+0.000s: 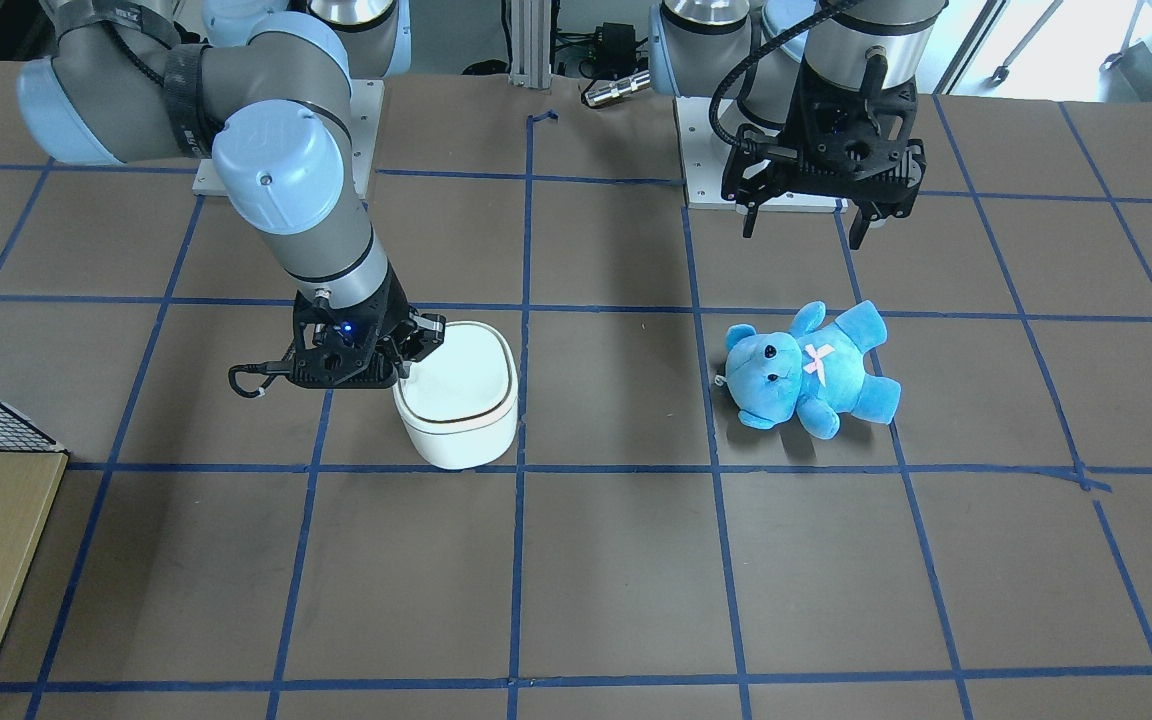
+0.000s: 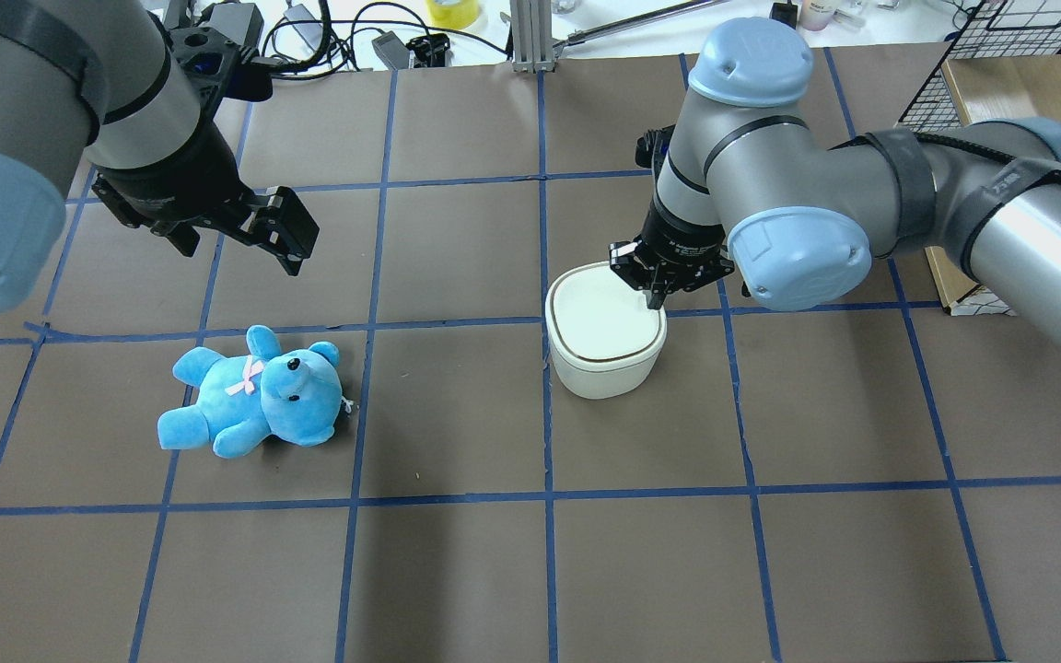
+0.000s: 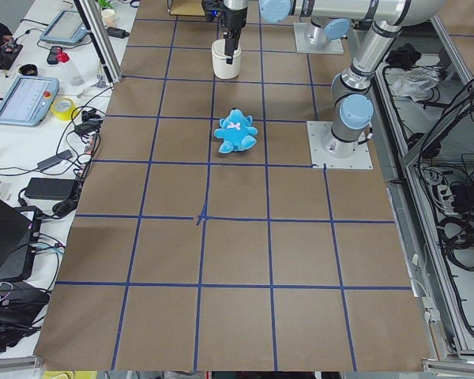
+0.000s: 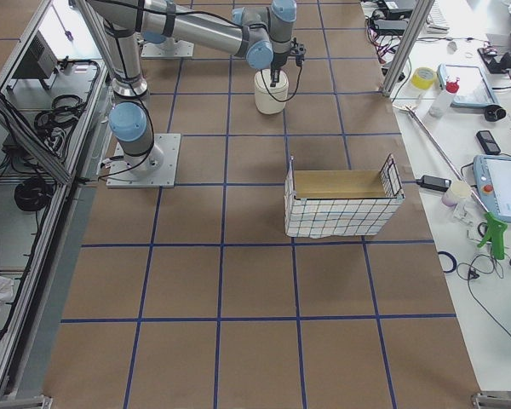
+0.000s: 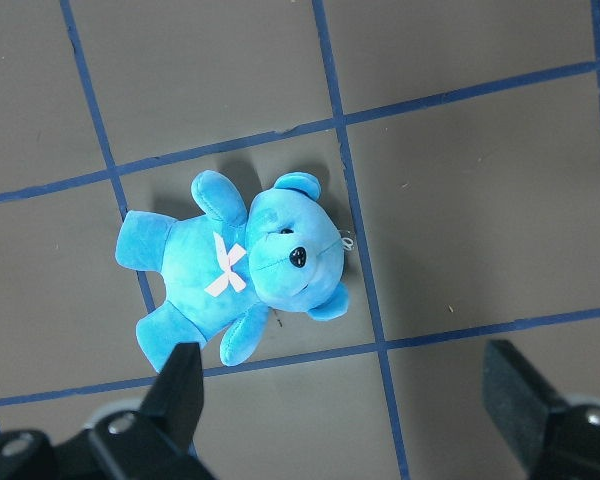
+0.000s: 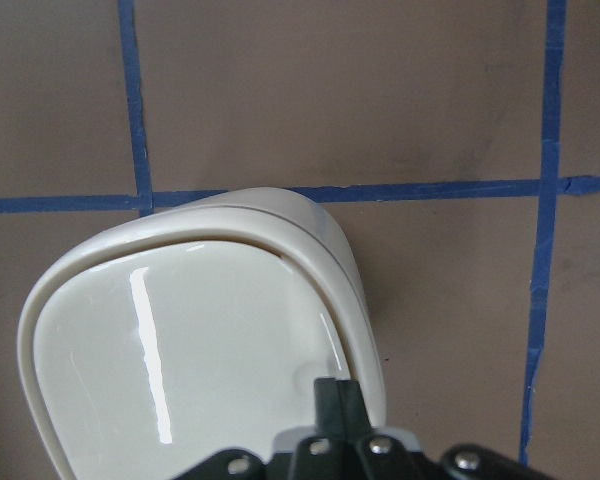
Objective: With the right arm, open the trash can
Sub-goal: 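Press down on the trash can lid with the right gripper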
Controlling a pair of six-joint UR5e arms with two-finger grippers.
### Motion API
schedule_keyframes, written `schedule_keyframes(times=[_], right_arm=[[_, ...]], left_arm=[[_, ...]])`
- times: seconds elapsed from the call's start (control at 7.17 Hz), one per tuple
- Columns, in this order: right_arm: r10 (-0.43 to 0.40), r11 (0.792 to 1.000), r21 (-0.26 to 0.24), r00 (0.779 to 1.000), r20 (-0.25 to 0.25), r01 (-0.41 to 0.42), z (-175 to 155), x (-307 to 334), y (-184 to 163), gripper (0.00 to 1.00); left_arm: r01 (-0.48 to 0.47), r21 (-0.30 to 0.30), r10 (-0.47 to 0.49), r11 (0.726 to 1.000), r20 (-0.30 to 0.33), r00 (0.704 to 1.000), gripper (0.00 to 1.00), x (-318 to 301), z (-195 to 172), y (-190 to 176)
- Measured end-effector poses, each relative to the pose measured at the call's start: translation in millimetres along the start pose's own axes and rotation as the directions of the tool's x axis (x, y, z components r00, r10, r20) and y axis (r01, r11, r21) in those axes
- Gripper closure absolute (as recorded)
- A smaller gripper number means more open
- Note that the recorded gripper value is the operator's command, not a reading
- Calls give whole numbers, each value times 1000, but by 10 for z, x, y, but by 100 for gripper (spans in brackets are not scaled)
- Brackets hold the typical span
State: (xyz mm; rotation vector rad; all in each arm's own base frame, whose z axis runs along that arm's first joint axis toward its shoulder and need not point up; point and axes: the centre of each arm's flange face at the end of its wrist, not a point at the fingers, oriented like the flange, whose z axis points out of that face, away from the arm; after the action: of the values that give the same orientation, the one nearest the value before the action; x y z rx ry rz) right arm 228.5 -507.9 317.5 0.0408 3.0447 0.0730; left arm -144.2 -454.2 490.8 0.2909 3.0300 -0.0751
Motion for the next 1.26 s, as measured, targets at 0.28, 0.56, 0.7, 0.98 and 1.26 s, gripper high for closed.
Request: schedule_keyframes(times=[0.28,0.56,0.7,0.98,1.26], right_arm=[[-1,1000,-4,1000,-1,1,34,-3,-12,97],[-1,1000,-7,1000,-1,1,56,0,-22,97],[0,1000,-7,1000,-1,0,61,3,-27,97],[0,1000,-11,1000,-2,0,98,11,-10,97],[2,1000,-5,1000,-1,-2,137,19,6,95]], left_arm=[[0,0,0,1000,0,1000,0,0,0,0],[0,0,0,1000,0,1000,0,0,0,0],[0,0,0,1000,0,1000,0,0,0,0],[0,0,0,1000,0,1000,0,0,0,0],[0,0,0,1000,0,1000,0,0,0,0]])
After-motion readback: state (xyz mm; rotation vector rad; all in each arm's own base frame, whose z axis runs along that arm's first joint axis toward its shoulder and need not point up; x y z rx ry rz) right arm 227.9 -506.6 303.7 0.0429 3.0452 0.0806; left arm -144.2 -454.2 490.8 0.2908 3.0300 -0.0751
